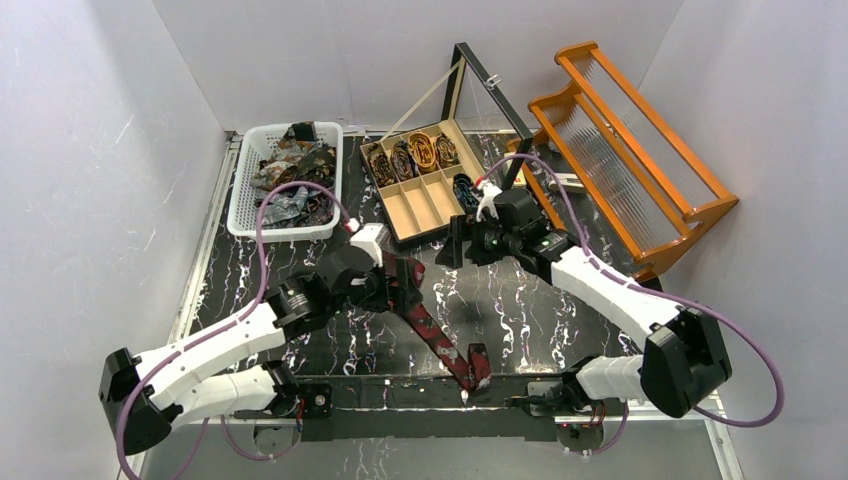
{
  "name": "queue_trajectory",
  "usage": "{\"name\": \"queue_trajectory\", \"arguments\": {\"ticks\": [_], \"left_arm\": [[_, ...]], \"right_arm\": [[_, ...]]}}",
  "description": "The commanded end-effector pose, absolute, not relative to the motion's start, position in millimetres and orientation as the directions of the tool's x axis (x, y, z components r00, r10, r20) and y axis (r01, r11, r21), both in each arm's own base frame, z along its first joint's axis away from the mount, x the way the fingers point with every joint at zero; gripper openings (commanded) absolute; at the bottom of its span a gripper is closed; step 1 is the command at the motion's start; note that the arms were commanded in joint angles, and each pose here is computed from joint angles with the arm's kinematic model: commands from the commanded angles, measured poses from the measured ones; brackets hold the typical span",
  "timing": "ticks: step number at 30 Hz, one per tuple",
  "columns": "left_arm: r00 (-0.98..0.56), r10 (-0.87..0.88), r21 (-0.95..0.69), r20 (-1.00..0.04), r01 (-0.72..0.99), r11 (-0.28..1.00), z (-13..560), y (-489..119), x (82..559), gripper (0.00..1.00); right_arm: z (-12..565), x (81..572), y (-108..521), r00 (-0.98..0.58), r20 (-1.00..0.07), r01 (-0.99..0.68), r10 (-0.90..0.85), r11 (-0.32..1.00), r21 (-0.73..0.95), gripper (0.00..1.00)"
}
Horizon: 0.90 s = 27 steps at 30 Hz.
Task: Roll the ties
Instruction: Place the tie at the center of the board.
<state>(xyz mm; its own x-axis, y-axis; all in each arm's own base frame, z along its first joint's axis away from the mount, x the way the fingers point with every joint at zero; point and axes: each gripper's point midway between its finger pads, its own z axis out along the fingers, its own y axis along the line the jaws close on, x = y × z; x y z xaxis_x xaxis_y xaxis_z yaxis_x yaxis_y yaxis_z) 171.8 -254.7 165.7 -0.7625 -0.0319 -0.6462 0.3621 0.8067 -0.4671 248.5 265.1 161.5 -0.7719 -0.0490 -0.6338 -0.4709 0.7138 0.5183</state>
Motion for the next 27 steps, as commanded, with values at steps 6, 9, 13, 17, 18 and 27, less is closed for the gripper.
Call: {"name": "queue_trajectory", "arguments": {"ticks": [6,9,13,17,18,27], "left_arm": [[-0.717,-0.356,-0.343,-0.6,-0.172,0.923,86,-149,169,0.98],[-0.684,-0.416,-0.361,-0.599,-0.233,0.903,80,-133,165,0.98],[-0.642,-0.452,-0.368,-0.619,-0.271,0.889,87,-114,161,0.98],[-0.615,-0.461,-0.352,-0.64,-0.3,0.887,97,-98,158,0.98],[-0.605,-0.468,-0.347,-0.644,-0.314,0.884,98,-94,157,0.98],[-0.592,-0.456,-0.29,-0.664,-0.358,0.887,100,-82,157,0.98]], "right_arm": [[108,210,325,-0.795,-0.551,-0.56,-0.253,0.654,0.508,0.92],[96,222,345,-0.758,-0.571,-0.599,-0.315,0.683,0.418,0.95],[79,241,361,-0.66,-0.601,-0.661,-0.45,0.729,0.18,0.96],[76,257,370,-0.533,-0.608,-0.699,-0.588,0.712,-0.076,0.96],[76,258,375,-0.498,-0.606,-0.712,-0.62,0.691,-0.121,0.96],[57,266,402,-0.328,-0.526,-0.792,-0.784,0.533,-0.3,0.92]]}}
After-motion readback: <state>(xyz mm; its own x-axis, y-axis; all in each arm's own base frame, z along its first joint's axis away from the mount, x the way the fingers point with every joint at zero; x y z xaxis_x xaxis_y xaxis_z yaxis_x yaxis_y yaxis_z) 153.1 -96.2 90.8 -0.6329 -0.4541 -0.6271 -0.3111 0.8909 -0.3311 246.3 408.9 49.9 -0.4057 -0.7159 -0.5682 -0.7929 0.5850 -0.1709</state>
